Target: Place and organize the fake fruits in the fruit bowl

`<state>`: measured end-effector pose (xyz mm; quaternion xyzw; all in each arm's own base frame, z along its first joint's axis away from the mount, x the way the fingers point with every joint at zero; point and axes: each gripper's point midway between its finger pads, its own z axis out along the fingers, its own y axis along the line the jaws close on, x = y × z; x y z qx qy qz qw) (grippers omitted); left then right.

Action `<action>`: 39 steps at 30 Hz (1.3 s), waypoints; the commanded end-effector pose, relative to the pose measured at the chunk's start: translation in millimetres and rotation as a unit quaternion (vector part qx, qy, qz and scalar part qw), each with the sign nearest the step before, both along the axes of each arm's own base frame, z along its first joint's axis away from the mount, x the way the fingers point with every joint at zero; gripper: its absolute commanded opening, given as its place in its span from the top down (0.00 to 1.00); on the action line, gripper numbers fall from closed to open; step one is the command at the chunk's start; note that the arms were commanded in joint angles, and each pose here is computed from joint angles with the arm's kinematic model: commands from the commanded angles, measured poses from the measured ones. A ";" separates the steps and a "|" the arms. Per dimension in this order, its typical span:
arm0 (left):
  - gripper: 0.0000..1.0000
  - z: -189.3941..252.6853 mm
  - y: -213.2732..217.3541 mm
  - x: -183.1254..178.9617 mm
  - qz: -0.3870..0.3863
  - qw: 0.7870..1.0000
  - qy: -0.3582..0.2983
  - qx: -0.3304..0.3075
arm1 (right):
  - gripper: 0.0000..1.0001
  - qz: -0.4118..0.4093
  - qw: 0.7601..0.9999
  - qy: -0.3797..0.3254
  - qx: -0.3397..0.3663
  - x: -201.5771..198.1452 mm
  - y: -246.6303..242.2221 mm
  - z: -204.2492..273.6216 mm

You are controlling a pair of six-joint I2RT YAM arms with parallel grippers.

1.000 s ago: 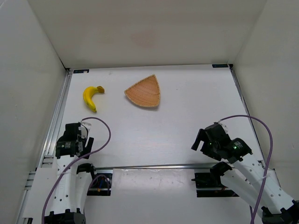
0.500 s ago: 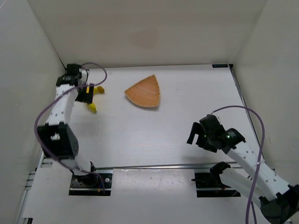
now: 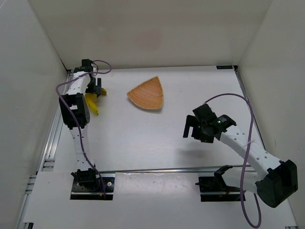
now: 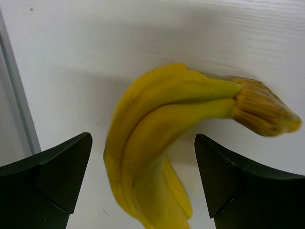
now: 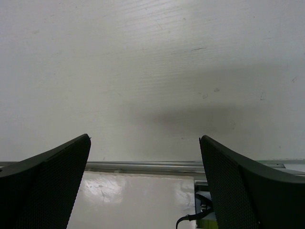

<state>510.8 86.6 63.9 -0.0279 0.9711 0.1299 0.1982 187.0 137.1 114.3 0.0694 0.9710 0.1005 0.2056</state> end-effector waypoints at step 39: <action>0.84 101.4 -321.3 55.3 -0.327 0.923 -0.193 -0.069 | 0.00 0.034 0.997 -0.066 -0.035 71.8 4.2 25.4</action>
